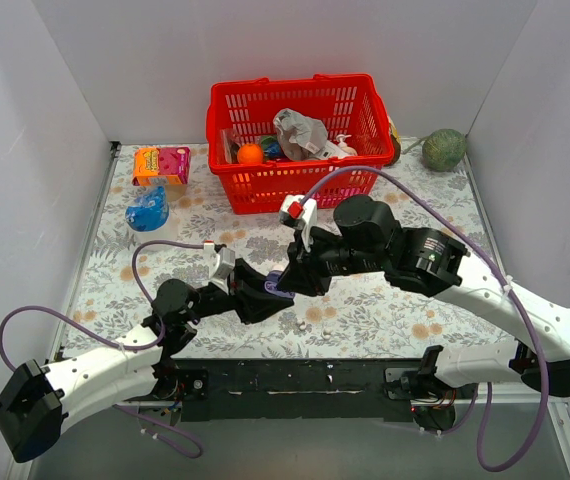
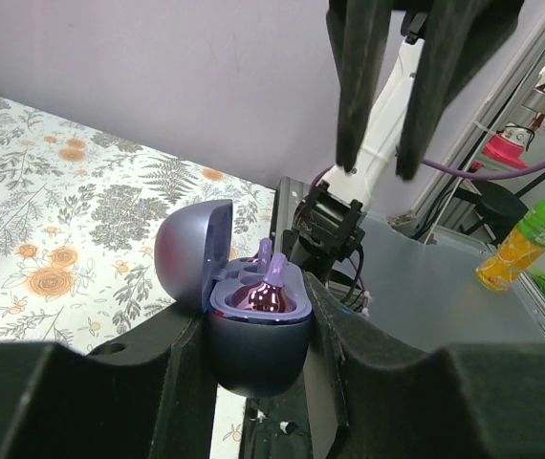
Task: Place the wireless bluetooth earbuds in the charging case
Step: Adjust the earbud with the charging case.
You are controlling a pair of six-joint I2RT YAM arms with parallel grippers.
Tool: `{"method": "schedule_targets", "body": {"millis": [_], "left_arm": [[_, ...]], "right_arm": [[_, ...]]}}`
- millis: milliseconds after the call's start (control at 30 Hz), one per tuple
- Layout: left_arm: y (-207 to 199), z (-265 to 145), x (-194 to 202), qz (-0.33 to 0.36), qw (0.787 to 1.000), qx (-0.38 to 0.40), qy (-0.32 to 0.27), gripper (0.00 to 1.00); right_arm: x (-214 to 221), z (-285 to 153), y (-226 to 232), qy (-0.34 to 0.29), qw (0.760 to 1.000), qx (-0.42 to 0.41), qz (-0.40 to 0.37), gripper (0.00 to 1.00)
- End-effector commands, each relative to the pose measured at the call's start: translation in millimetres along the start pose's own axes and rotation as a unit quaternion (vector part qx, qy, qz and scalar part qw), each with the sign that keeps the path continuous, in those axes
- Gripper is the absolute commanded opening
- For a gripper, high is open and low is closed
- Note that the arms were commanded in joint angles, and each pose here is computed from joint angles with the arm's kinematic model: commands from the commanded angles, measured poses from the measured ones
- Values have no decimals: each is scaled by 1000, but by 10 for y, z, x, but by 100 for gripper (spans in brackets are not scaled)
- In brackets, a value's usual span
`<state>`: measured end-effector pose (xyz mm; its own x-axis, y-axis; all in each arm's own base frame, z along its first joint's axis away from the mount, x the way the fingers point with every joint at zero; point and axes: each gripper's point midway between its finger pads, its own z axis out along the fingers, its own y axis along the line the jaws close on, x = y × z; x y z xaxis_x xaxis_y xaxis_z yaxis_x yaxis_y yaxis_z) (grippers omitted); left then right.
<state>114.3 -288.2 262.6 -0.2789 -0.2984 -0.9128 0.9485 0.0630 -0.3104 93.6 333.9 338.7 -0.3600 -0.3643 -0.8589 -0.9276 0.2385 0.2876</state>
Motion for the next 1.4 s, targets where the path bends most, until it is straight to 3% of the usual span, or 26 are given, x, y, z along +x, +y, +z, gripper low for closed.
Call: {"method": "schedule_targets", "body": {"millis": [0,133,300,733,1200,1367], "left_arm": [[-19,77,-198,15,1000,-2,-17,0],[-16,88,-212,15,1000,-3,-17,0],[-28,88,-232,16,1000,-1,-21,0],[-47,87,-248,17,1000,3,-23,0],[-58,80,-243,19,1000,6,-23,0],[-59,83,-239,19,1000,7,-23,0]], "right_arm": [[-18,5,68,-4,1000,-9,-9,22],[71,91,10,7,1000,1,0,23],[93,121,-58,2,1000,18,5,36],[129,200,-131,-5,999,32,12,37],[191,277,-139,9,999,28,17,22],[186,274,-141,10,999,29,15,12]]}}
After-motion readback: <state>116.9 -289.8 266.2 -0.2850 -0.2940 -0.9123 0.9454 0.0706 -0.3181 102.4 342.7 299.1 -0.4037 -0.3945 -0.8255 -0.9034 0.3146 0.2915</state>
